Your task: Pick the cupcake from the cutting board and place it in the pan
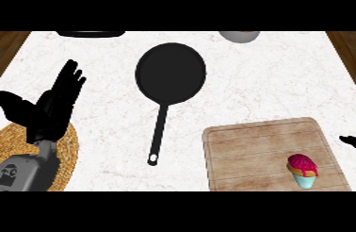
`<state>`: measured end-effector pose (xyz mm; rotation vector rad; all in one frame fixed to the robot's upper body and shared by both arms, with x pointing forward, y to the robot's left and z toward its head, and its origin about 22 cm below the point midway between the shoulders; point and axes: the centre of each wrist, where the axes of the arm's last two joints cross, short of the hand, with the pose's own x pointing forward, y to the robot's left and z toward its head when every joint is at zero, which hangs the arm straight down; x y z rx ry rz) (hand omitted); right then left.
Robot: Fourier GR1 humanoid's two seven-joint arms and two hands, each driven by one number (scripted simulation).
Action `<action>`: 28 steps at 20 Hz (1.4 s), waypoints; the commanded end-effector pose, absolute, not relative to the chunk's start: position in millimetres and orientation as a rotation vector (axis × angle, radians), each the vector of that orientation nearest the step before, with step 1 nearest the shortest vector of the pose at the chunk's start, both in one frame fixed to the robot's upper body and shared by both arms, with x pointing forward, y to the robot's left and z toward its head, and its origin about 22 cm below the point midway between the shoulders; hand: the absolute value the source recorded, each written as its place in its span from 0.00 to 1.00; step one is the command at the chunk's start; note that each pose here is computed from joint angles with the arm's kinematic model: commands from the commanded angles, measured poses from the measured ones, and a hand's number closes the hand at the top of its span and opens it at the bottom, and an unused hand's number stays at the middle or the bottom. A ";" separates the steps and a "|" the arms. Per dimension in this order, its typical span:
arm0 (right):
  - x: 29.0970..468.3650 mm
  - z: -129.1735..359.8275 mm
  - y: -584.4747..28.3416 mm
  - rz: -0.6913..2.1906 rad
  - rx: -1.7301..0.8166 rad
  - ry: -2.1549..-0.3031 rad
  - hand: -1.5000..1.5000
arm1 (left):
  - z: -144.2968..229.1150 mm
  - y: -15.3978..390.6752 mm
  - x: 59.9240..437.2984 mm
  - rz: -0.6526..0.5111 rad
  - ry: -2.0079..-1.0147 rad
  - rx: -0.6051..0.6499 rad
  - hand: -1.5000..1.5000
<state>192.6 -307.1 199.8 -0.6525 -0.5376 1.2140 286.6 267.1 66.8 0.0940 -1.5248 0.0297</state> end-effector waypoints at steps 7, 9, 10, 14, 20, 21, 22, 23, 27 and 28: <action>197.2 188.7 -265.7 1.267 -0.766 -0.478 0.00 | 77.9 276.0 280.3 0.022 -1.516 0.088 0.50; 204.7 183.5 -257.6 1.261 -0.748 -0.483 0.00 | 58.3 259.0 285.2 0.037 -1.527 0.096 0.50; 209.9 191.1 -261.9 1.250 -0.749 -0.489 0.00 | 67.7 263.2 282.3 0.022 -1.515 0.098 0.50; 208.9 167.8 -253.7 1.274 -0.749 -0.388 0.00 | 63.7 276.2 296.9 0.039 -1.531 0.089 0.50; 234.0 155.6 -273.7 1.275 -0.770 -0.340 0.00 | 67.5 274.9 291.3 0.044 -1.512 0.089 0.50; 224.2 145.8 -262.5 1.257 -0.789 -0.337 0.00 | 68.1 282.4 287.7 0.043 -1.515 0.098 0.50; 230.3 141.0 -256.7 1.254 -0.762 -0.356 0.00 | 67.5 275.4 271.8 0.028 -1.528 0.087 0.50; 225.0 123.0 -273.7 1.263 -0.760 -0.337 0.00 | 49.7 277.7 277.4 0.042 -1.514 0.093 0.50; 241.6 111.4 -273.4 1.278 -0.738 -0.332 0.00 | 47.5 267.4 275.2 0.042 -1.515 0.082 0.50; 239.7 129.6 -266.5 1.287 -0.746 -0.331 0.00 | 58.0 277.1 283.4 0.046 -1.530 0.108 0.50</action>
